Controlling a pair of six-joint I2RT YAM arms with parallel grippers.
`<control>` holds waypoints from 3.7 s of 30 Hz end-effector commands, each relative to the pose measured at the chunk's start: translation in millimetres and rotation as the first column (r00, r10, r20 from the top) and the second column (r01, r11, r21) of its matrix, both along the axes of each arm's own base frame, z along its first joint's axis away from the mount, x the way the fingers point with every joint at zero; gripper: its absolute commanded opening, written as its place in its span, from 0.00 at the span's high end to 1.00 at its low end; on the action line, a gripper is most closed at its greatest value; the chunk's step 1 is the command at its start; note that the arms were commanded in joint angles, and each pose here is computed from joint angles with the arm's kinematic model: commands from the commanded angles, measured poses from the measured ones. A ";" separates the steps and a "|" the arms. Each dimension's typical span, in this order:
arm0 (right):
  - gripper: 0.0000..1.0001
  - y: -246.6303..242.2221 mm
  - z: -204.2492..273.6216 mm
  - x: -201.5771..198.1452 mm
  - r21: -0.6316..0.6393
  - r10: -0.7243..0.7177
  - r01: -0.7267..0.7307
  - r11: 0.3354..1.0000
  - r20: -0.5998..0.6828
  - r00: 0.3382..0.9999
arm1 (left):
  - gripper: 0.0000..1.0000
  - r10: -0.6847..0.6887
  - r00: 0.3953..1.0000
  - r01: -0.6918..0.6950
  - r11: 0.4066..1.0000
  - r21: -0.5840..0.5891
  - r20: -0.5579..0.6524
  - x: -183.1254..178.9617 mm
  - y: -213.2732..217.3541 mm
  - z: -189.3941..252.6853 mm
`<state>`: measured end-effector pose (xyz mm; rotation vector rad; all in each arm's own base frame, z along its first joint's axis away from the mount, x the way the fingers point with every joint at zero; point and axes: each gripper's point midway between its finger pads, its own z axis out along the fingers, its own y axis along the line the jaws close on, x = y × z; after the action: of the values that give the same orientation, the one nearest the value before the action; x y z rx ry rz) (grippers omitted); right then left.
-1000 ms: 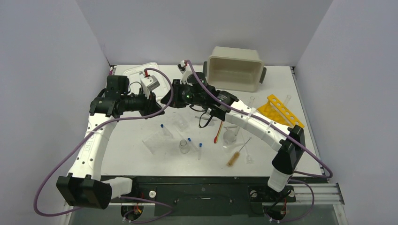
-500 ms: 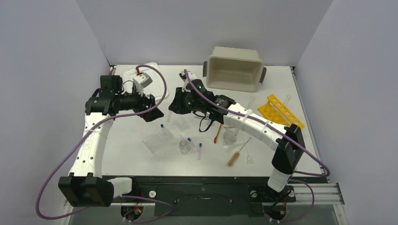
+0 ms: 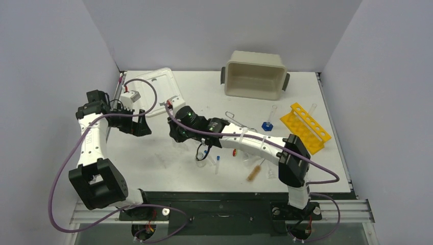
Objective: Organize the chemistry lab equipment
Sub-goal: Pick up the test tube at the center of the board, then insert the test tube into the slot of the test tube rack.
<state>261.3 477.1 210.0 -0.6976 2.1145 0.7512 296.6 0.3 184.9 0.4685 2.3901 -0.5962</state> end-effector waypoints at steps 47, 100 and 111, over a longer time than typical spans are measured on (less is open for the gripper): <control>1.00 45.8 -92.3 30.3 -0.044 0.057 -0.042 0.998 0.419 0.906 | 0.03 0.028 0.991 -0.010 0.991 0.136 -0.129 -18.3 44.4 -76.4; 1.00 49.5 -86.3 3.0 -0.055 0.112 -0.098 0.994 0.416 0.903 | 0.03 0.048 0.990 -0.030 0.990 0.136 -0.130 -18.7 49.5 -79.0; 0.98 50.1 -99.4 9.0 -0.037 0.099 -0.092 0.995 0.373 0.923 | 0.03 0.050 0.990 -0.032 0.990 0.139 -0.129 -18.8 51.4 -78.0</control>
<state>267.3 519.9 108.2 -0.9135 1.7461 0.5435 265.4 47.0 95.3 0.4307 2.6279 -0.4748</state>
